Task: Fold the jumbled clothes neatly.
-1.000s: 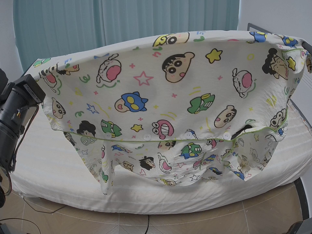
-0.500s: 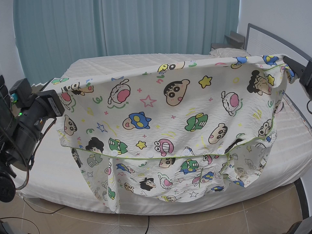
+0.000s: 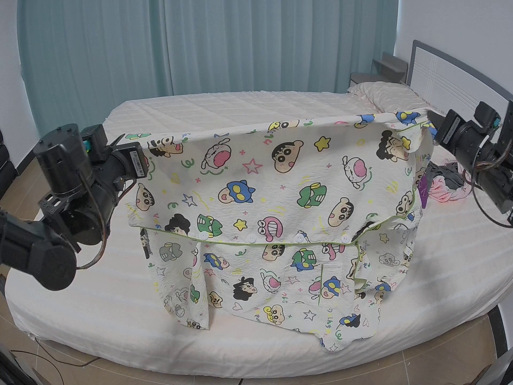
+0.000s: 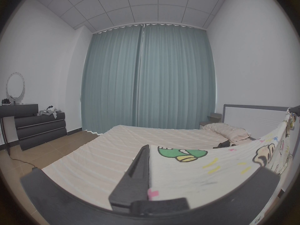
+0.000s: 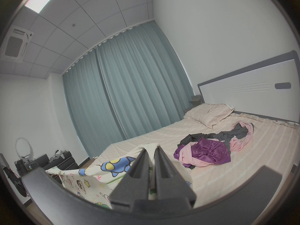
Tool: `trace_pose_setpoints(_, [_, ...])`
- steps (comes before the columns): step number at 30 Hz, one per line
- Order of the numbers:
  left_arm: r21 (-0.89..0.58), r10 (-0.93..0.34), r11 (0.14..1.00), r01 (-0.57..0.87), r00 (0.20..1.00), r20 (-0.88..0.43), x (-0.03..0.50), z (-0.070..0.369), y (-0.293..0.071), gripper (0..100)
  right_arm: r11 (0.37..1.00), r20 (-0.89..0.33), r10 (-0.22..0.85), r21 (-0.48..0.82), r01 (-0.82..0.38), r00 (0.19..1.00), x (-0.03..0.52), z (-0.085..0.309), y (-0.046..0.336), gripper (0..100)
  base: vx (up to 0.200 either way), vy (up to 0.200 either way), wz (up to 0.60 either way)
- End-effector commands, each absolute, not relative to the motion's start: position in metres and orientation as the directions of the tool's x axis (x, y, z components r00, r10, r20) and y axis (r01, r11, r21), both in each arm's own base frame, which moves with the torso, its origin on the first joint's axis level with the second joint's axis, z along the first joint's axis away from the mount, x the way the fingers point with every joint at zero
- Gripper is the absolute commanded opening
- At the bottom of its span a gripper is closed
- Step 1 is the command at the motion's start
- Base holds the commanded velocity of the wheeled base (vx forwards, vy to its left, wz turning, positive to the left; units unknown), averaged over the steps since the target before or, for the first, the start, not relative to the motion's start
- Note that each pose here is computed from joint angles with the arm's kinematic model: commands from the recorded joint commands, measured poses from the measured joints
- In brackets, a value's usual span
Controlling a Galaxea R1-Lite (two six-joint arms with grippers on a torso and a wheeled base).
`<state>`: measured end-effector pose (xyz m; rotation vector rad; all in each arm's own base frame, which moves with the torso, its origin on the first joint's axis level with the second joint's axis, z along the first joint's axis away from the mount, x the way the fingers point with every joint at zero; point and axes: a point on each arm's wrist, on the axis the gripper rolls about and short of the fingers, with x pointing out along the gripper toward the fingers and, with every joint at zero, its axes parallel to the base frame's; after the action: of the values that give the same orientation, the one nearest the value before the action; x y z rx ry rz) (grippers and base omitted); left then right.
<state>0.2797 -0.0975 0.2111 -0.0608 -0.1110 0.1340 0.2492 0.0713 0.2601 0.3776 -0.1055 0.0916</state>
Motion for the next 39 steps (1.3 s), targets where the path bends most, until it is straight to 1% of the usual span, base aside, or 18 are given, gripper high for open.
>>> trace_pose_setpoints(1, [-0.033, 0.162, 0.986, -0.161, 0.986, 0.038, 0.324, 0.180, -0.105, 0, 0.937, 0.009, 0.032, 0.347, -0.033, 0.999, 0.291, 0.224, 0.071, 0, 0.200, 0.000, 0.00])
trace_pose_setpoints(6, [-0.012, 0.179, 0.984, -0.179, 0.984, -0.003, 0.356, 0.153, -0.110, 0, 0.940, -0.061, 0.012, 0.341, 0.010, 0.998, 0.320, 0.198, 0.069, 0, 0.200, 0.000, 0.00])
trace_pose_setpoints(10, [0.012, 0.189, 0.982, -0.189, 0.981, -0.048, 0.377, 0.126, -0.113, 0, 0.931, -0.087, -0.005, 0.364, 0.037, 0.996, 0.344, 0.170, 0.074, 0, 0.000, 0.000, 0.00])
trace_pose_setpoints(14, [-0.002, 0.196, 0.981, -0.196, 0.978, -0.067, 0.391, 0.107, -0.118, 0, 0.931, -0.113, -0.020, 0.360, 0.060, 0.993, 0.362, 0.142, 0.073, 0, 0.000, 0.000, 0.00])
trace_pose_setpoints(18, [0.005, 0.201, 0.980, -0.201, 0.976, -0.081, 0.402, 0.093, -0.120, 0, 0.931, -0.140, -0.025, 0.357, 0.074, 0.990, 0.374, 0.127, 0.073, 0, 0.000, 0.000, 0.00])
trace_pose_setpoints(19, [0.012, 0.210, 0.978, -0.210, 0.973, -0.093, 0.410, 0.083, -0.119, 0, 0.927, -0.143, -0.028, 0.367, 0.079, 0.989, 0.383, 0.122, 0.074, 0, 0.000, 0.000, 0.00])
trace_pose_setpoints(22, [0.013, 0.216, 0.976, -0.216, 0.972, -0.096, 0.420, 0.074, -0.119, 0, 0.917, -0.153, -0.029, 0.390, 0.087, 0.988, 0.391, 0.115, 0.076, 0, 0.000, 0.000, 0.00])
trace_pose_setpoints(26, [0.023, 0.237, 0.971, -0.236, 0.966, -0.106, 0.441, 0.049, -0.117, 0, 0.917, -0.196, -0.029, 0.385, 0.104, 0.980, 0.414, 0.085, 0.082, 0, 0.000, 0.000, 0.00])
trace_pose_setpoints(27, [0.023, 0.237, 0.971, -0.236, 0.966, -0.106, 0.441, 0.049, -0.117, 0, 0.917, -0.196, -0.029, 0.385, 0.104, 0.980, 0.414, 0.085, 0.082, 0, 0.000, 0.000, 0.00])
trace_pose_setpoints(28, [0.026, 0.243, 0.970, -0.242, 0.963, -0.111, 0.448, 0.038, -0.116, 0, 0.917, -0.203, -0.027, 0.385, 0.106, 0.979, 0.422, 0.075, 0.083, 100, 0.000, 0.000, 0.00])
trace_pose_setpoints(30, [0.032, 0.253, 0.968, -0.250, 0.961, -0.117, 0.455, 0.027, -0.114, 0, 0.918, -0.210, -0.026, 0.381, 0.107, 0.977, 0.432, 0.064, 0.086, 100, 0.000, 0.000, 0.00])
trace_pose_setpoints(31, [0.030, 0.255, 0.967, -0.254, 0.960, -0.113, 0.458, 0.025, -0.113, 100, 0.916, -0.203, -0.024, 0.387, 0.103, 0.979, 0.437, 0.062, 0.087, 100, 0.000, 0.000, 0.00])
trace_pose_setpoints(33, [0.023, 0.261, 0.965, -0.260, 0.960, -0.101, 0.466, 0.023, -0.112, 100, 0.907, -0.177, -0.026, 0.409, 0.098, 0.984, 0.448, 0.060, 0.089, 100, 0.000, 0.000, 0.00])
trace_pose_setpoints(35, [0.018, 0.268, 0.963, -0.267, 0.959, -0.089, 0.474, 0.019, -0.110, 100, 0.885, -0.162, -0.021, 0.456, 0.094, 0.987, 0.456, 0.059, 0.093, 100, 0.000, 0.000, 0.00])
trace_pose_setpoints(36, [0.018, 0.268, 0.963, -0.267, 0.959, -0.089, 0.474, 0.019, -0.110, 100, 0.885, -0.162, -0.021, 0.456, 0.094, 0.987, 0.456, 0.059, 0.093, 100, 0.000, 0.000, 0.00])
trace_pose_setpoints(37, [0.014, 0.276, 0.961, -0.276, 0.958, -0.077, 0.482, 0.016, -0.108, 100, 0.872, -0.162, -0.018, 0.481, 0.095, 0.987, 0.461, 0.055, 0.096, 100, 0.000, 0.000, 0.00])
trace_pose_setpoints(39, [0.017, 0.327, 0.945, -0.327, 0.943, -0.057, 0.493, 0.015, -0.099, 100, 0.861, -0.163, -0.026, 0.497, 0.105, 0.986, 0.467, 0.051, 0.095, 100, 0.000, 0.000, 0.00])
